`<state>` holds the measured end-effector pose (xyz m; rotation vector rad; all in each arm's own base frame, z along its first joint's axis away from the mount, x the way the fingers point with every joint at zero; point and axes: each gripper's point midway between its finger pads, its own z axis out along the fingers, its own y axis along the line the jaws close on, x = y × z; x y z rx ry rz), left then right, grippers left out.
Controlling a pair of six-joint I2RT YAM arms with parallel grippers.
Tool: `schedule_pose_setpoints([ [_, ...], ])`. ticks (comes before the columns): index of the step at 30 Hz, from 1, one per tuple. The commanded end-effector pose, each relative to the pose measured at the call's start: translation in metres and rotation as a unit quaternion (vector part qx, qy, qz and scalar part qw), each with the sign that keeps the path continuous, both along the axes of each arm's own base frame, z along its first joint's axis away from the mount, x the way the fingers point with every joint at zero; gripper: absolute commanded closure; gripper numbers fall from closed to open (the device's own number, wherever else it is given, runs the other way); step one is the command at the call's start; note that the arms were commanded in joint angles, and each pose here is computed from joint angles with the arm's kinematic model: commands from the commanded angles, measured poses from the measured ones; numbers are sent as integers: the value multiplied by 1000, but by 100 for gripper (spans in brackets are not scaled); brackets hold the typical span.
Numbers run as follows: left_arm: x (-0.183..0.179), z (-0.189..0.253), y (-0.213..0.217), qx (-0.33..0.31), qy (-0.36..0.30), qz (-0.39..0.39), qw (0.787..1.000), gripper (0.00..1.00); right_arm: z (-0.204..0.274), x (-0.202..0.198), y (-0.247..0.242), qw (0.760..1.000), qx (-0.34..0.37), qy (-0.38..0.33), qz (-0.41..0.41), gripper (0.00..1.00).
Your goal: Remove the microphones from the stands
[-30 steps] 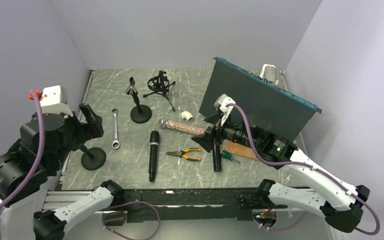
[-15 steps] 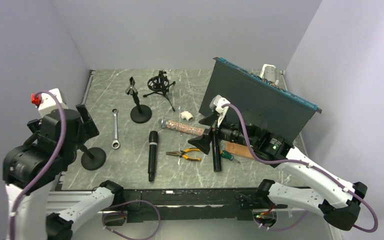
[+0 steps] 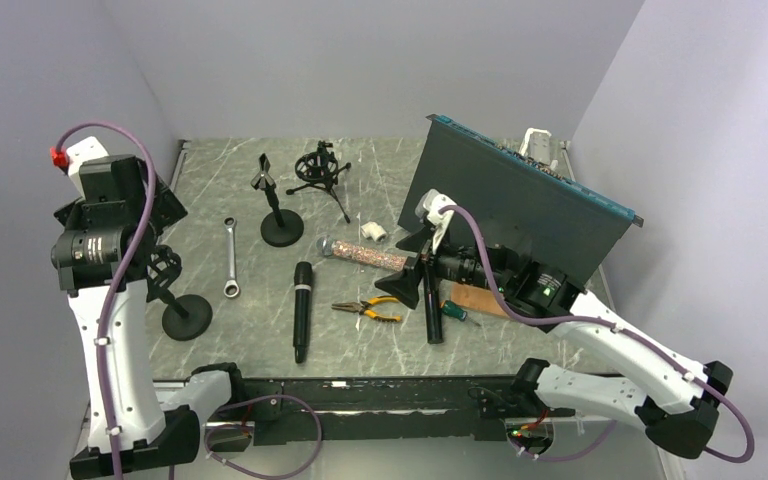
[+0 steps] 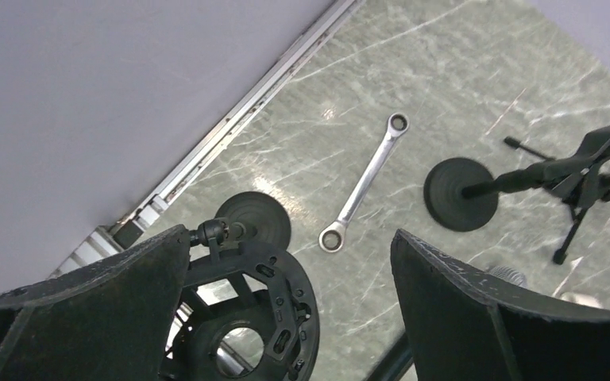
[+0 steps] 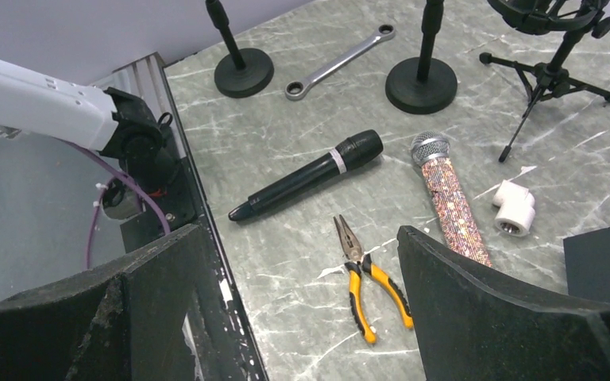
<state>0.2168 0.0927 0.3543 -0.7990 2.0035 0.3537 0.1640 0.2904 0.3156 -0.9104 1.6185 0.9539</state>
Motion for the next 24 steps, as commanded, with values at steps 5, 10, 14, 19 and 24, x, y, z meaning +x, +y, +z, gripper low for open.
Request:
schedule_pose_setpoints([
  [5,9,13,11,-34,-85,86,992,9,26,2,13,1000,3,15,15,5],
  [10,-5,0,19,-58,-86,167,981,14,20,7,29,998,-9,59,20,5],
  [14,-8,-10,28,-40,-78,191,978,18,14,13,42,995,-6,97,16,6],
  [19,-6,-30,32,-31,-46,205,977,35,8,19,52,993,19,120,3,5],
  [24,-10,-30,36,-20,-36,217,975,51,-2,24,57,990,7,139,-6,5],
])
